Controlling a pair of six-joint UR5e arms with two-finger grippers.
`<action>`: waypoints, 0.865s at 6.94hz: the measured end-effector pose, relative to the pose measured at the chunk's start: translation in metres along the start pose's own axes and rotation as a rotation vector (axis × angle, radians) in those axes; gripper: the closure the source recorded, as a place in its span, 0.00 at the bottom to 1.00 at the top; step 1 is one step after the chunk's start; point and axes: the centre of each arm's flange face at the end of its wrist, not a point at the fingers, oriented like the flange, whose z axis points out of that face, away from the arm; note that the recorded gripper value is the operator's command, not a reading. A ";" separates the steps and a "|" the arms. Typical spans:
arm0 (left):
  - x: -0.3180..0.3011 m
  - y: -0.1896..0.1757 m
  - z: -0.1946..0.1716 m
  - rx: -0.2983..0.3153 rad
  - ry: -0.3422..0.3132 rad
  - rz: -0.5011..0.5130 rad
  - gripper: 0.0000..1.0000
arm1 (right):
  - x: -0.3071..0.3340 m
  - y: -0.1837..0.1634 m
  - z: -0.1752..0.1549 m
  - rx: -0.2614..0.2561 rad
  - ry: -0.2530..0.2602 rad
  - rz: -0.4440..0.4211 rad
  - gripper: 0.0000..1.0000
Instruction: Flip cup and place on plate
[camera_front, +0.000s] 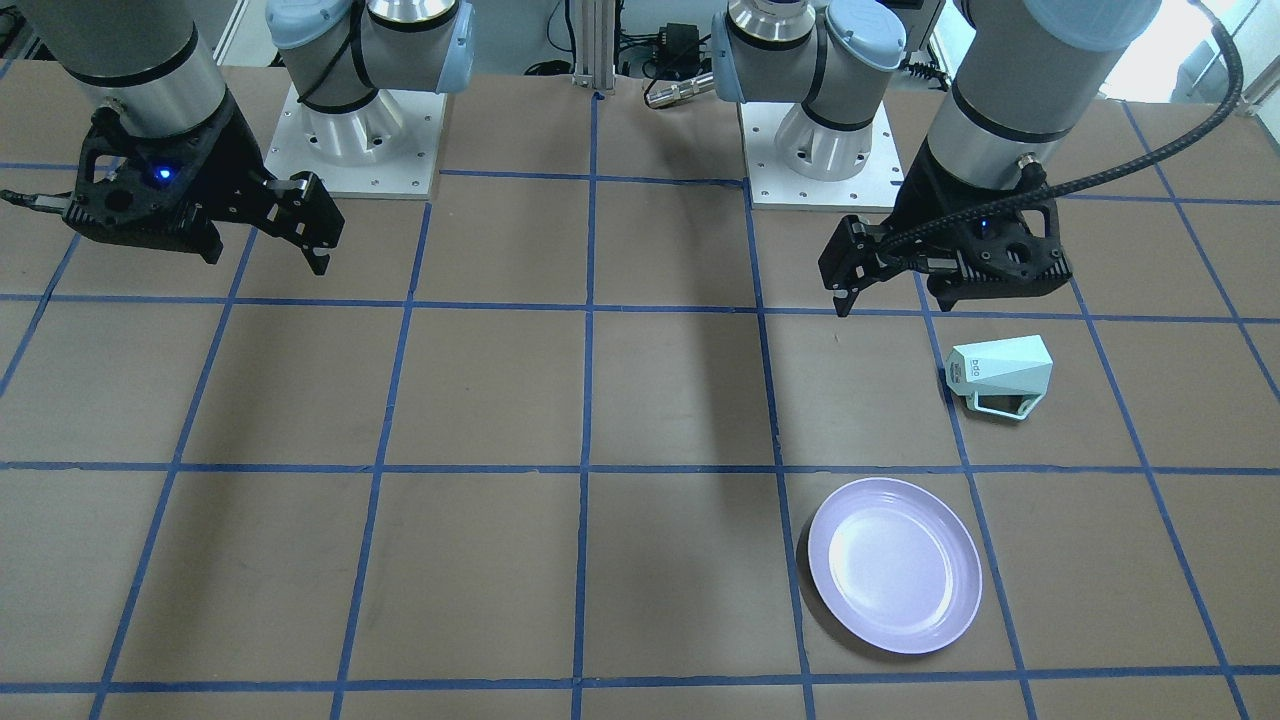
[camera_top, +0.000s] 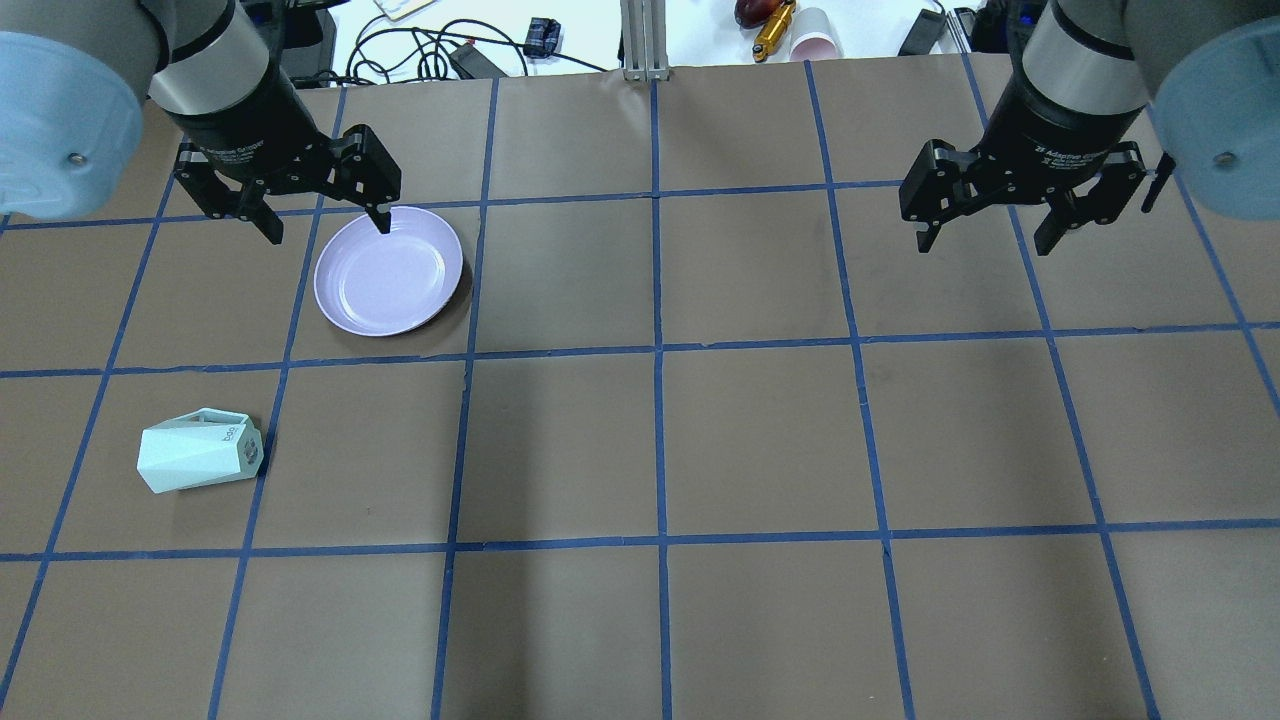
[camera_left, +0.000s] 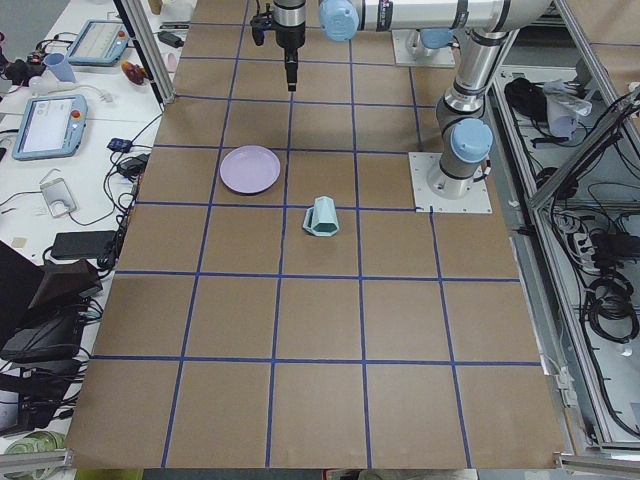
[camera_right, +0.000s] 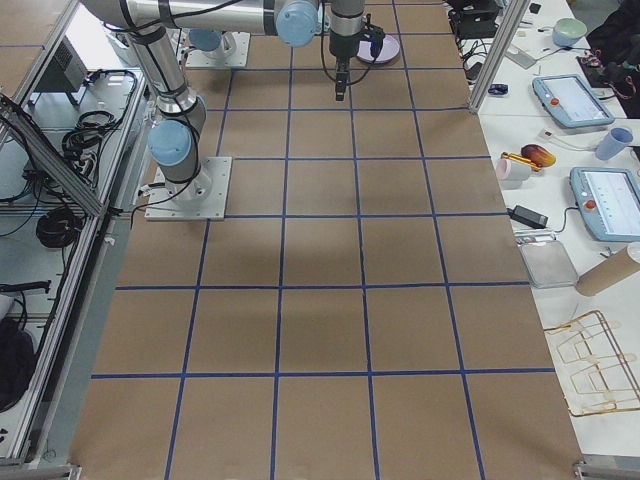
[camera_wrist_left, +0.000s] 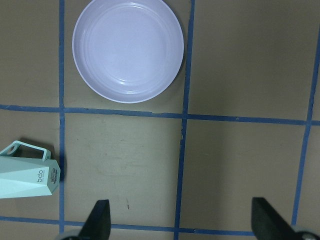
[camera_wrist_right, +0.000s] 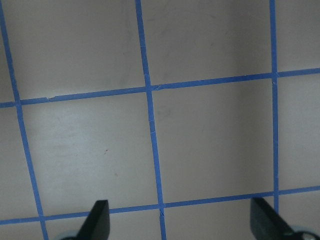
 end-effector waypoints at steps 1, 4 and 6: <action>0.000 0.000 0.000 -0.001 0.000 0.000 0.00 | 0.000 0.000 0.000 0.000 0.000 0.000 0.00; -0.001 0.000 0.001 -0.002 0.000 -0.001 0.00 | 0.000 0.000 0.000 0.000 -0.001 0.000 0.00; -0.002 0.000 0.001 -0.002 -0.001 0.002 0.00 | 0.000 0.000 0.000 0.000 0.000 0.000 0.00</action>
